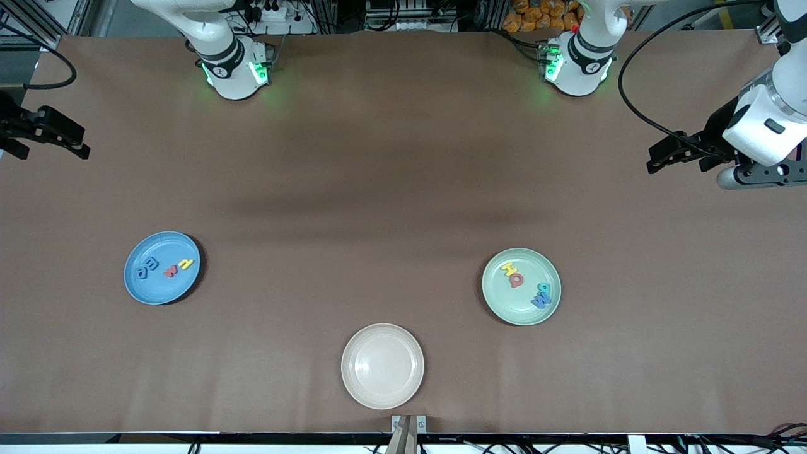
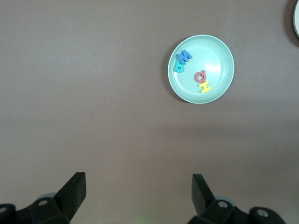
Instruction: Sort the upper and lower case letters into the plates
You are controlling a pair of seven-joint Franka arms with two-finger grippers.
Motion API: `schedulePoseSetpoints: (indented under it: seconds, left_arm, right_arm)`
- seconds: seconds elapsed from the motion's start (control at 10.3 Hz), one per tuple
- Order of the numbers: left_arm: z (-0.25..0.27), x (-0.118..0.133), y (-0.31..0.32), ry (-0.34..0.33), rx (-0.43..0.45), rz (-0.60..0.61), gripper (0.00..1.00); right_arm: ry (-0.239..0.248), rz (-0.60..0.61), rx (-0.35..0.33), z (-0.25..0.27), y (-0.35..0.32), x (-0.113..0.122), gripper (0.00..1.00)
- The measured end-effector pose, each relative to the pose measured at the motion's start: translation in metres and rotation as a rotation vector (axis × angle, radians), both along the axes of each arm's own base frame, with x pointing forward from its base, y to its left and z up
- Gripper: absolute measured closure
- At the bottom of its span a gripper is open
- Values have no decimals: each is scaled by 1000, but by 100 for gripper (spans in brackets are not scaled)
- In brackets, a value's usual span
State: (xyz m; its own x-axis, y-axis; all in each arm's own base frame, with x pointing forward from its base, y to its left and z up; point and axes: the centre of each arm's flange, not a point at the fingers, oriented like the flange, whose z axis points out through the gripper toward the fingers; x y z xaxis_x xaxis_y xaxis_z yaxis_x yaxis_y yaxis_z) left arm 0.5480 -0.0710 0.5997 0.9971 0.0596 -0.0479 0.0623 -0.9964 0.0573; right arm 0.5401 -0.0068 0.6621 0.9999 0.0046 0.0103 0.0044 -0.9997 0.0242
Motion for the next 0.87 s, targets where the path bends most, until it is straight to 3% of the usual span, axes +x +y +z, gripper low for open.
schedulePoseSetpoints:
  seconds: [0.58, 0.87]
  left_arm:
    - [0, 0, 1, -3, 1, 1, 0]
    - [5, 7, 4, -70, 85, -73, 0]
  right_arm:
    - [-38, -2, 0, 4, -1, 4, 0]
    - [-38, -1, 0, 4, -1, 4, 0]
